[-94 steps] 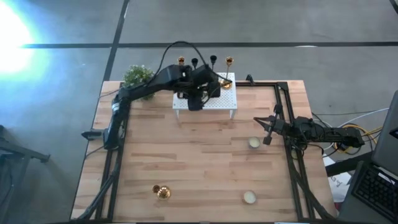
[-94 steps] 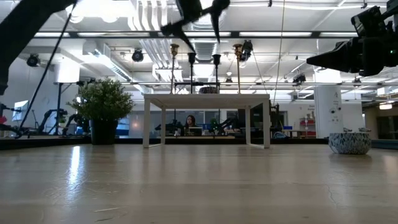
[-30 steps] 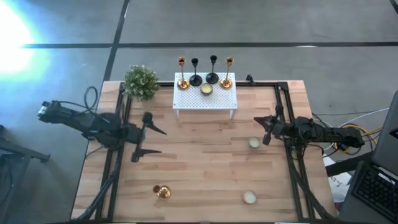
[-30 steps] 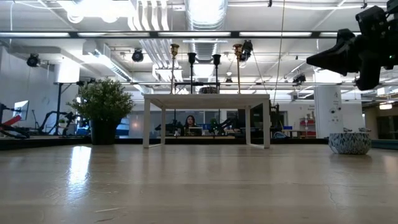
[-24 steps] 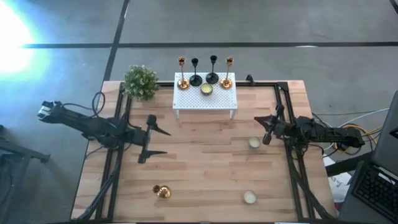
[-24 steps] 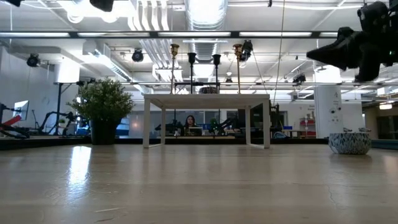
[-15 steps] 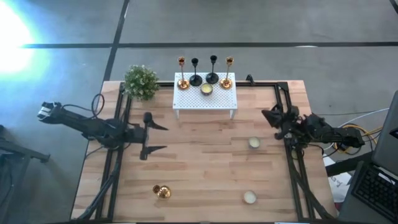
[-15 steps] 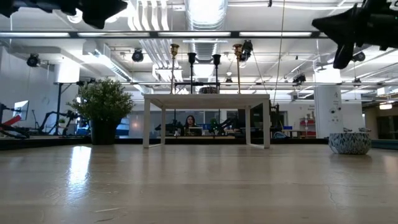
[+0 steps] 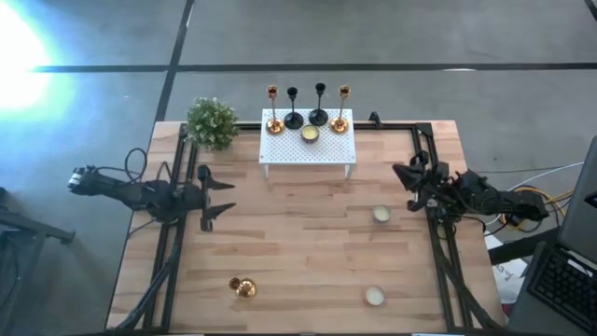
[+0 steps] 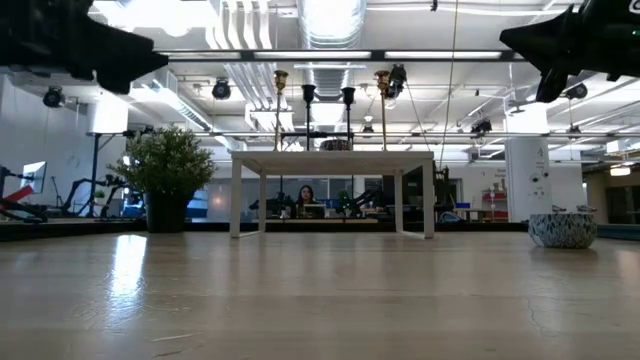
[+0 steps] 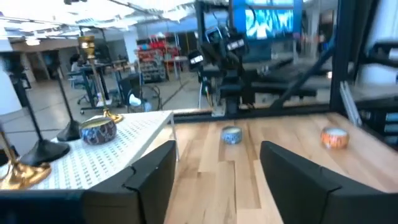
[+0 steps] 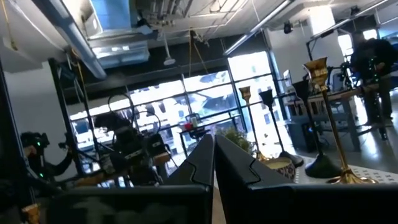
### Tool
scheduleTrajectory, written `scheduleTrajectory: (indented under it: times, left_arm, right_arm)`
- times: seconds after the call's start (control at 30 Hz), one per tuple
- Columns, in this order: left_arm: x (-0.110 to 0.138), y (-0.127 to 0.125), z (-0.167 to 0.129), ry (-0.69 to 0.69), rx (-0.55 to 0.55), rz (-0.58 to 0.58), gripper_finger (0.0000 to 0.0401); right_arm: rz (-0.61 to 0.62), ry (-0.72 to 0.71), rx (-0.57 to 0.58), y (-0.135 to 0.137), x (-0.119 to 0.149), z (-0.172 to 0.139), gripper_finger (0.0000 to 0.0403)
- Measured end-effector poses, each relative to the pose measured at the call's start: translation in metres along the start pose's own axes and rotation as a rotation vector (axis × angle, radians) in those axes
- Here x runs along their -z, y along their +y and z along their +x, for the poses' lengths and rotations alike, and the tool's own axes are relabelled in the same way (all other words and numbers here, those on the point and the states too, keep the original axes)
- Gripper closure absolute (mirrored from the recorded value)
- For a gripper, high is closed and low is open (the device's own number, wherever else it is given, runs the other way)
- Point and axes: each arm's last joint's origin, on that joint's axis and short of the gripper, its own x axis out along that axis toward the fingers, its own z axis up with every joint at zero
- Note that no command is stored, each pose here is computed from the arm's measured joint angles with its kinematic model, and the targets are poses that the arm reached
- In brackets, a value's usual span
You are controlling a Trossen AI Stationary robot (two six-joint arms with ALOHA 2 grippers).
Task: Pick & Place candle stick holders
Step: Put the blue scented candle on the shelf
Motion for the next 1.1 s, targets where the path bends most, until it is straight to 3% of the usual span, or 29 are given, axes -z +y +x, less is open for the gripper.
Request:
scheduleTrajectory:
  times: [0.17, 0.27, 0.43, 0.6, 0.9, 1.1]
  left_arm:
    - [0.031, 0.000, -0.004, 0.036, -0.026, -0.029, 0.0199]
    - [0.039, 0.003, -0.005, 0.033, -0.087, -0.046, 0.0210]
    - [0.038, 0.007, -0.006, 0.029, -0.156, -0.051, 0.0213]
    - [0.040, 0.012, -0.006, 0.050, -0.278, -0.033, 0.0213]
    - [0.043, 0.014, -0.005, 0.093, -0.354, -0.014, 0.0243]
    - [0.042, 0.014, -0.005, 0.101, -0.366, 0.024, 0.0247]
  right_arm:
    - [-0.029, 0.052, 0.012, 0.000, 0.003, 0.003, 0.0394]
    - [-0.013, 0.170, 0.033, 0.003, -0.002, 0.007, 0.0394]
    - [-0.005, 0.439, 0.111, 0.009, -0.024, 0.014, 0.0394]
    - [0.017, 0.672, 0.270, 0.014, -0.051, 0.020, 0.0394]
    - [0.049, 1.041, 0.528, 0.019, -0.067, 0.026, 0.0394]
    - [0.122, 1.193, 0.528, 0.022, -0.063, 0.026, 0.0394]
